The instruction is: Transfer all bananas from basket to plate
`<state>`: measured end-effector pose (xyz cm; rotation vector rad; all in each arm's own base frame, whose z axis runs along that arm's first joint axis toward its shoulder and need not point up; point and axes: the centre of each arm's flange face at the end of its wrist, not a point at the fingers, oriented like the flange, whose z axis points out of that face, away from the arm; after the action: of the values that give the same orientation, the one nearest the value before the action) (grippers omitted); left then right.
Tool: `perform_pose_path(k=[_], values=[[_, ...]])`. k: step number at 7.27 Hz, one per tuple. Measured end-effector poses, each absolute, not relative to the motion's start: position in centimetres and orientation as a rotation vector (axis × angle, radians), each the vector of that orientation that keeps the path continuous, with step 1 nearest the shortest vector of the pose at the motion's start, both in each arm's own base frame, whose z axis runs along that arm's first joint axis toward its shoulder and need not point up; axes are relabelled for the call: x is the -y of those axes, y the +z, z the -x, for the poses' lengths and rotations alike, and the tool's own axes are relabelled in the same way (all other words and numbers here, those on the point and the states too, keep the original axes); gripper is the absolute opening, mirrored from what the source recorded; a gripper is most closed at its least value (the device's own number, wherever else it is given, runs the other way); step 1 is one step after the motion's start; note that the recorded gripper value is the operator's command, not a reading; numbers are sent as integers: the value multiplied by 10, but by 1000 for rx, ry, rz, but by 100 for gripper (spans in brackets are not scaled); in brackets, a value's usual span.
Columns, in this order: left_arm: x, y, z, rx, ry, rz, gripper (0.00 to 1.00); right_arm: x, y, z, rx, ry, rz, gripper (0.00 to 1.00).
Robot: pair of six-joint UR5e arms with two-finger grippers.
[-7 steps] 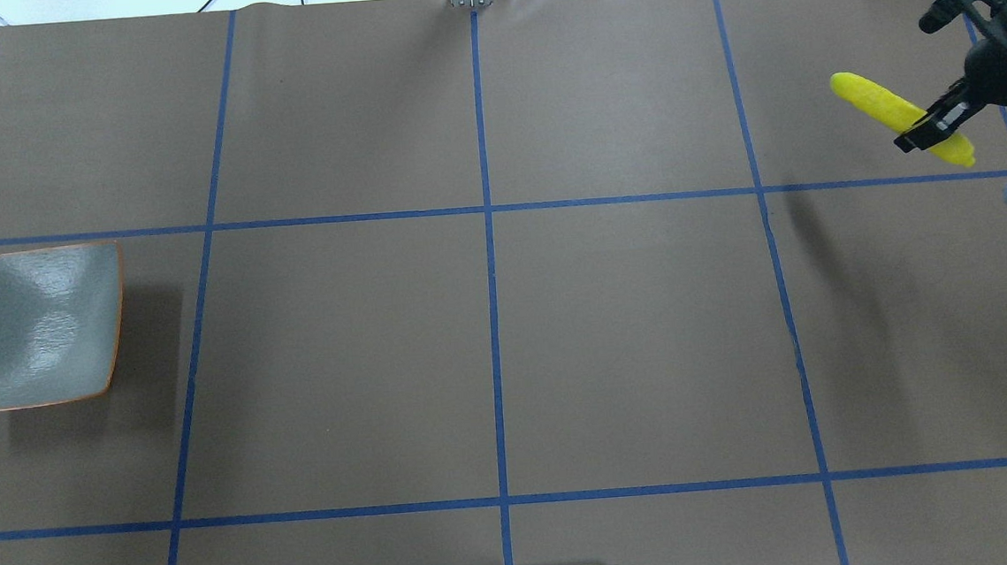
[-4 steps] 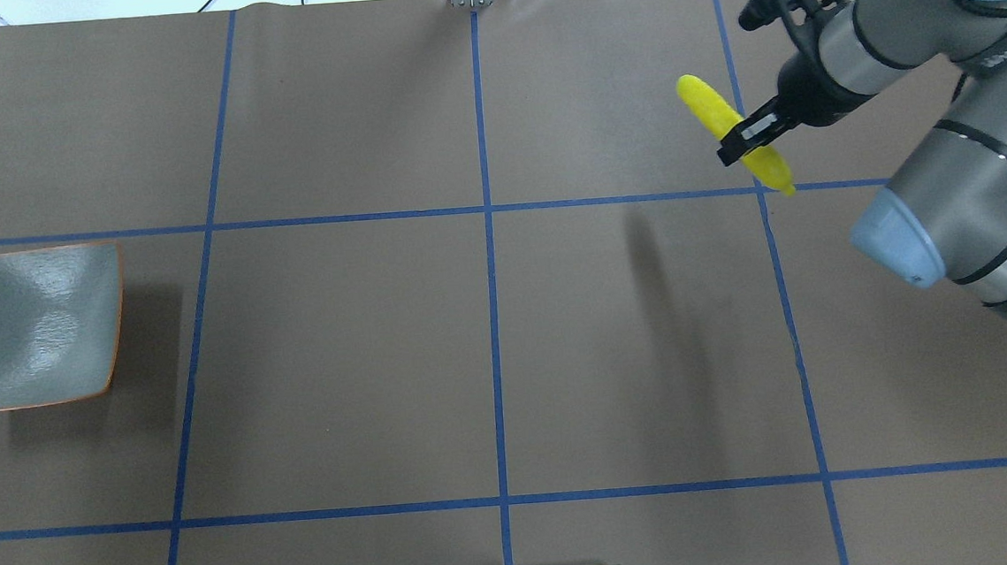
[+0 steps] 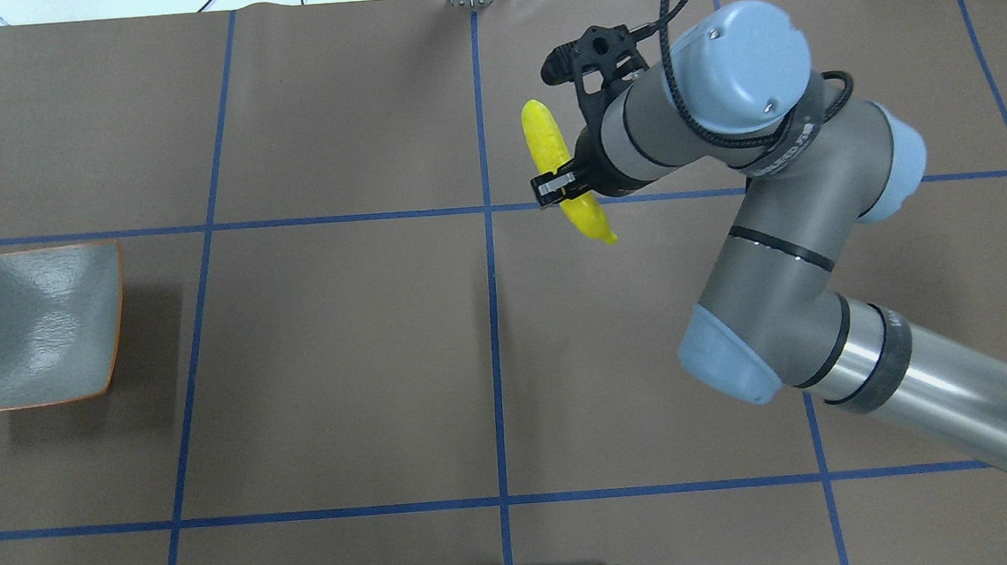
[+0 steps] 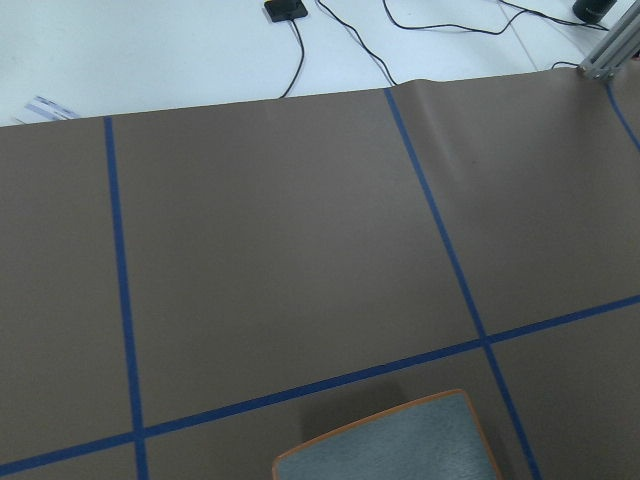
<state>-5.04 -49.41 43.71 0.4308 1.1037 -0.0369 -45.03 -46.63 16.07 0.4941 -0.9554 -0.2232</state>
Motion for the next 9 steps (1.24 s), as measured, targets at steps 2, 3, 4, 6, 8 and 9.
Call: perform_pose_path(k=[2, 3, 4, 6, 8, 9], values=[[512, 398, -8, -1206, -177, -279, 100, 449, 120, 501, 936, -169, -564, 0], [518, 383, -32, -1238, -234, -207, 100, 450, 101, 531, 907, -145, -599, 0], [526, 370, -52, -1255, -256, -165, 100, 455, 82, 559, 878, -130, -623, 0], [552, 338, -104, -1261, -268, -132, 100, 458, 53, 596, 837, -115, -660, 0], [564, 294, -183, -1272, -250, -100, 100, 439, 30, 618, 813, -109, -719, 0], [569, 276, -212, -1278, -255, -86, 100, 428, 21, 625, 811, -107, -744, 0]])
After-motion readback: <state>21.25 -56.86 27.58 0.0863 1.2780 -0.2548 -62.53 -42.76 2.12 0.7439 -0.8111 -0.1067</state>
